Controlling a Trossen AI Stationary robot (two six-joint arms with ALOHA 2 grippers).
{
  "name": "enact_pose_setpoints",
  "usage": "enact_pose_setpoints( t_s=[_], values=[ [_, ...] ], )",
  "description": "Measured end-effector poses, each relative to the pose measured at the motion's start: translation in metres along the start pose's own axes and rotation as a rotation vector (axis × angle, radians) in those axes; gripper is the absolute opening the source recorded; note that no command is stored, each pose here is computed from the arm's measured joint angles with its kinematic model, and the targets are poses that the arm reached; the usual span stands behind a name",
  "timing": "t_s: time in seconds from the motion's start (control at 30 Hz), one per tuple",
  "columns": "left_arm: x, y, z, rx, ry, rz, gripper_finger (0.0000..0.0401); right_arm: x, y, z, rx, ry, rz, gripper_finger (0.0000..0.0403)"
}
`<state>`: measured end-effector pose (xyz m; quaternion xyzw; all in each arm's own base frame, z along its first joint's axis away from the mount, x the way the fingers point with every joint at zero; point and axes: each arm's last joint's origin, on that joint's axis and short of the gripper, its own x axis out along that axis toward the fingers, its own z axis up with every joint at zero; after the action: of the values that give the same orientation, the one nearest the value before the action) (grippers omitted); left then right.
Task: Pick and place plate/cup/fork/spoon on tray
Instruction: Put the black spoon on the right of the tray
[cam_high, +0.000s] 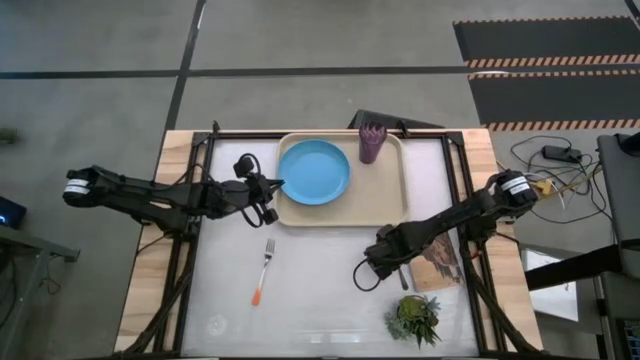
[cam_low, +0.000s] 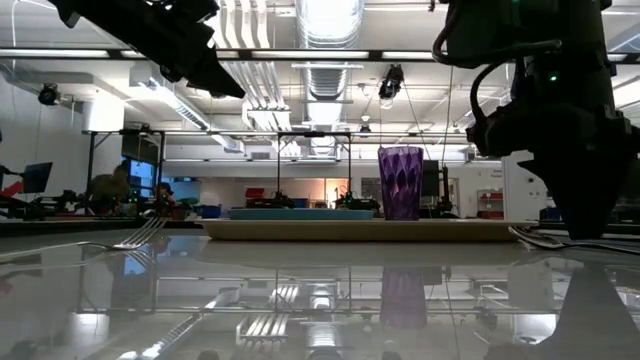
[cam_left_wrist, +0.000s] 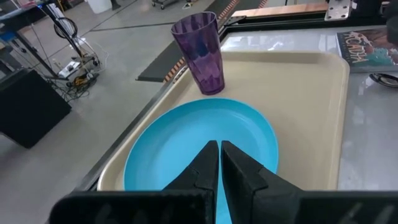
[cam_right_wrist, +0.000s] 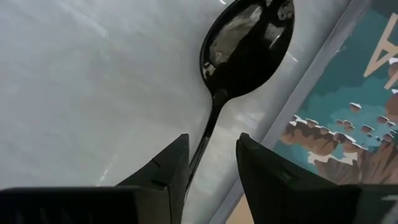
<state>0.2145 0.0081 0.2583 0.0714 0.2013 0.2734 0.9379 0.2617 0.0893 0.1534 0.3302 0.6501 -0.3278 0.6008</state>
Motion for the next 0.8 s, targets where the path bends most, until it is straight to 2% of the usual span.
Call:
enact_pose_setpoints(
  t_s=[0.3,0.57,0.8],
  values=[
    [0.000,0.000,0.000,0.000,0.000,0.001,0.0001,0.004,0.005,0.002,-0.007,-0.026,0.043,0.0121],
    [0.000,0.000,0.000,0.000,0.000,0.002,0.0001,0.017,0.010,0.005,-0.006,-0.036,0.022,0.0119],
    [0.000,0.000,0.000,0.000,0.000,0.002,0.0001,0.016,0.012,0.005,0.015,-0.043,0.047,0.0090]
  ],
)
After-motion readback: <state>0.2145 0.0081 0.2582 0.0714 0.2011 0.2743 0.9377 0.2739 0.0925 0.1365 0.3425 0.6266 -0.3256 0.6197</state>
